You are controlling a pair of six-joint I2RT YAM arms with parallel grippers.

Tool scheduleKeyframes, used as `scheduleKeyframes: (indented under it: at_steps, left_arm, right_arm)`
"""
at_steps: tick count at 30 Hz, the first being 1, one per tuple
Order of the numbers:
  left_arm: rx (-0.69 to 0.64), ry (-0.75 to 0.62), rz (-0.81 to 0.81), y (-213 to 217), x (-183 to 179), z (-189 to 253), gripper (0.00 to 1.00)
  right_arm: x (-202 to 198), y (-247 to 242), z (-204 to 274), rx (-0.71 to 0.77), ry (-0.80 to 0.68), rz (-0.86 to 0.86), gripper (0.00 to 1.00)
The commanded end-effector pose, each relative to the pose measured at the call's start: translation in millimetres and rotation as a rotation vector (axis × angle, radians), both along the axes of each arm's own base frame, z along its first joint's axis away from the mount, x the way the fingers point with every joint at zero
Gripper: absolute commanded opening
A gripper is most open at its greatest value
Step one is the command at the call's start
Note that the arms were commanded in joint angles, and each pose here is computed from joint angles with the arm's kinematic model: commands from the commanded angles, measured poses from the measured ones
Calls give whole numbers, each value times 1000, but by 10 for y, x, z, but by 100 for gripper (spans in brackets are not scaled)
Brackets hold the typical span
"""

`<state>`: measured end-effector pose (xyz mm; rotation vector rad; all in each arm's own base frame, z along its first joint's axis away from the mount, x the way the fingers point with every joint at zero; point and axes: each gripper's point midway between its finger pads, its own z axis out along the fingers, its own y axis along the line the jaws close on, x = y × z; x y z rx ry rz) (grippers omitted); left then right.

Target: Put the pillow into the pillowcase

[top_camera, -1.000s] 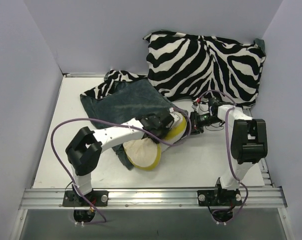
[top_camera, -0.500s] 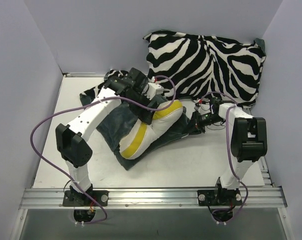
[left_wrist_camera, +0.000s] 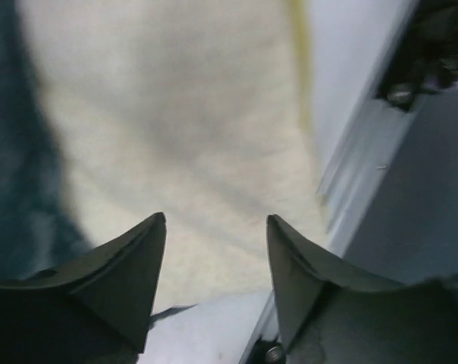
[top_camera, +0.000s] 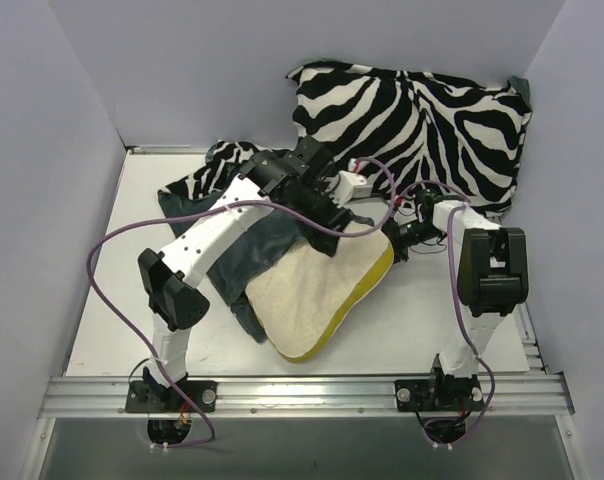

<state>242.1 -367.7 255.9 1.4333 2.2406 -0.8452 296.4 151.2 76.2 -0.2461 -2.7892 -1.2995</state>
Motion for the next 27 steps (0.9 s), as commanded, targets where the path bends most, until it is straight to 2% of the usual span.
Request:
scheduleKeyframes:
  at_steps: [1,3,5,9,10,16,22,25,26,27]
  left_arm:
    - [257,-134,325,863,921,-407,61]
    - [439,-242,337,1192,1190,-717,55]
    - [511,-290,272,1290,1287,-960,55]
    - [510,-300,191,1266,1301,-1160,71]
    - [491,-278,168,1237,1274,-1200,73]
    - [428,-231,109,1061,1238,-1323,77]
    - [389,-231,100,860,1255,-1413,76]
    - [426,-260,125,891,1388,-1518,65]
    - [436,-272,128,894,1431,-1546,56]
    - [442,-280,120,905,1450,-1546,33]
  right_arm:
    - [-31,27,75,-7,29,2,0]
    - [-62,14,48,-16,33,6,0]
    - [-93,8,22,-20,42,7,0]
    - [-139,-12,9,-36,45,9,0]
    - [-149,-11,7,-37,43,13,0]
    - [-171,-38,-3,-51,46,15,0]
    - [-195,-49,-15,-58,50,23,0]
    - [-211,-63,-11,-59,52,28,0]
    - [-212,-67,-15,-61,53,31,0]
    - [-223,-76,-12,-60,55,33,0]
